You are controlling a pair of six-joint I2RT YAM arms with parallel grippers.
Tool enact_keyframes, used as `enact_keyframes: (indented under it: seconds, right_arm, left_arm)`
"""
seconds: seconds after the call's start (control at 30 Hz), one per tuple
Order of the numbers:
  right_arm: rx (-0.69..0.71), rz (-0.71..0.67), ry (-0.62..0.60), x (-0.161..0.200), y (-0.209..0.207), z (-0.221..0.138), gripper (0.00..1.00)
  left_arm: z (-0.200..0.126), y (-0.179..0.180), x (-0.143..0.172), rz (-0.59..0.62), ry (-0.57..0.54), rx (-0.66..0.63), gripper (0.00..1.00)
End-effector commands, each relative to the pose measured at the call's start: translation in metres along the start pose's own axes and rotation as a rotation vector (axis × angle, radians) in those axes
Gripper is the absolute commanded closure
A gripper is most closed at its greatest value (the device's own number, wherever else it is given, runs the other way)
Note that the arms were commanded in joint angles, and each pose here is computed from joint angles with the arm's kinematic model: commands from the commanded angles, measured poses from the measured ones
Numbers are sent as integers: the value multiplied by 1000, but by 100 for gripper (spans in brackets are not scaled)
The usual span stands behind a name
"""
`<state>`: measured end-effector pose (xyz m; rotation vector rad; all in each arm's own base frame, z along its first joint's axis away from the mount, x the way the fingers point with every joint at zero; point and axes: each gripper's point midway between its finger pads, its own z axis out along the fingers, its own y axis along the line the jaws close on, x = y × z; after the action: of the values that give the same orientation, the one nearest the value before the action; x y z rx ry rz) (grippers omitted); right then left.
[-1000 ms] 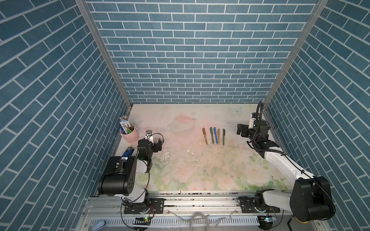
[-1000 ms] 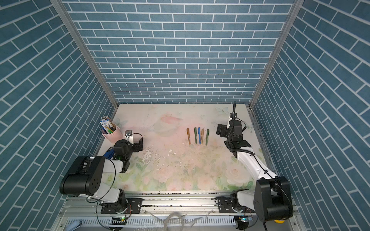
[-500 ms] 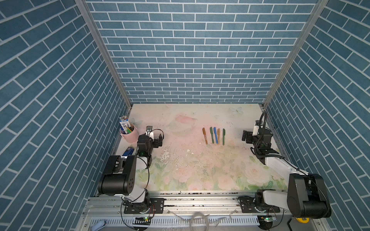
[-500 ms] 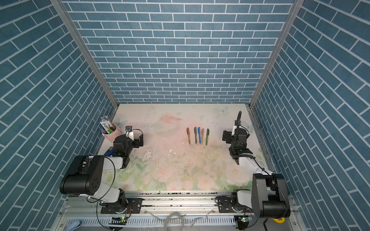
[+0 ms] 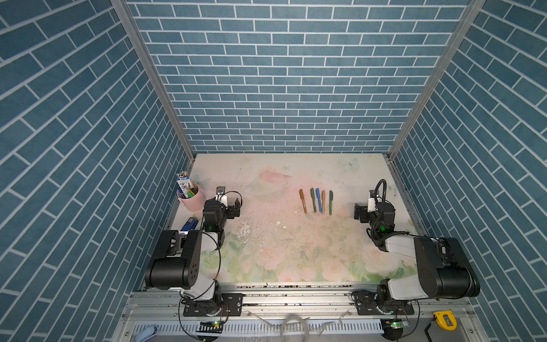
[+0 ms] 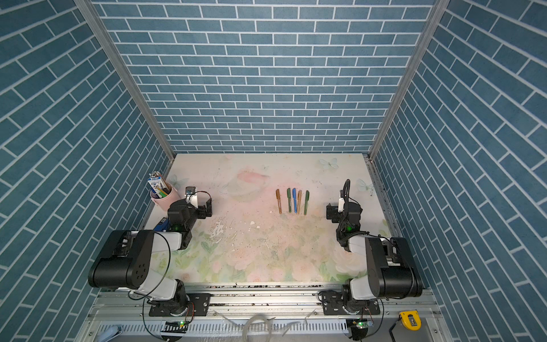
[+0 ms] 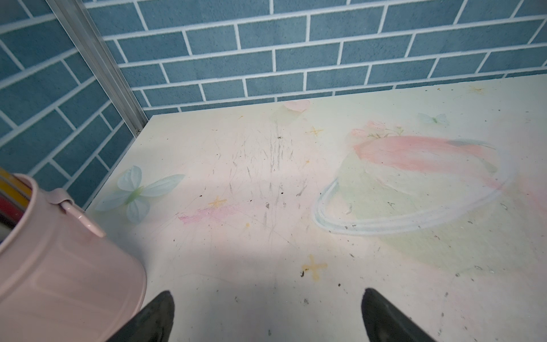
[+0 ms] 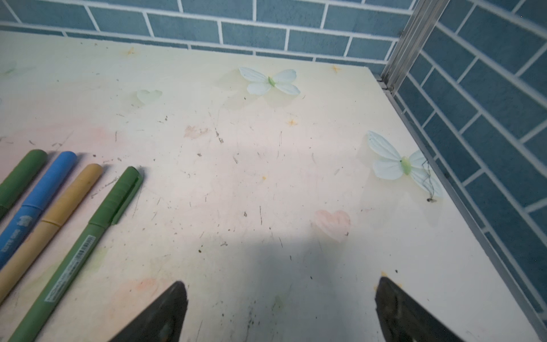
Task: Insert pens into pen caps
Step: Reset both arms
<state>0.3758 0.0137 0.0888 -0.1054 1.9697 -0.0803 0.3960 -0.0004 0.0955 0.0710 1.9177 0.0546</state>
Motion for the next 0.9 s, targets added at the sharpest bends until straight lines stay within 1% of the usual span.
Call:
enact_keyframes:
  seconds: [0.0, 0.07, 0.1, 0.13, 0.17, 0.23, 0.27, 0.3, 0.33, 0.87]
  right_arm:
    - [71, 1, -151, -15, -12, -11, 1]
    - [109, 21, -204, -5, -18, -13, 2]
    - [147, 14, -244, -11, -21, -17, 1]
    - [137, 23, -200, -7, -20, -15, 1]
    - [121, 31, -153, -6, -21, -5, 1]
    - [134, 79, -66, -6, -34, 11, 1]
    - [94, 115, -23, -2, -37, 18, 1]
    - [60, 151, -17, -2, -39, 19, 1]
    - [57, 155, -27, -3, -39, 19, 1]
    - [69, 160, -33, -3, -42, 17, 1]
  left_arm:
    - [1, 0, 3, -8, 15, 5, 0]
    - [1, 0, 3, -8, 14, 6, 0]
    - [1, 0, 3, -8, 13, 6, 0]
    - [1, 0, 3, -9, 14, 7, 0]
    - [1, 0, 3, -7, 14, 6, 0]
    - [1, 0, 3, -8, 15, 6, 0]
    - [1, 0, 3, -7, 13, 6, 0]
    - [1, 0, 3, -8, 14, 6, 0]
    - [1, 0, 2, -8, 11, 6, 0]
    - [1, 0, 2, -7, 13, 6, 1]
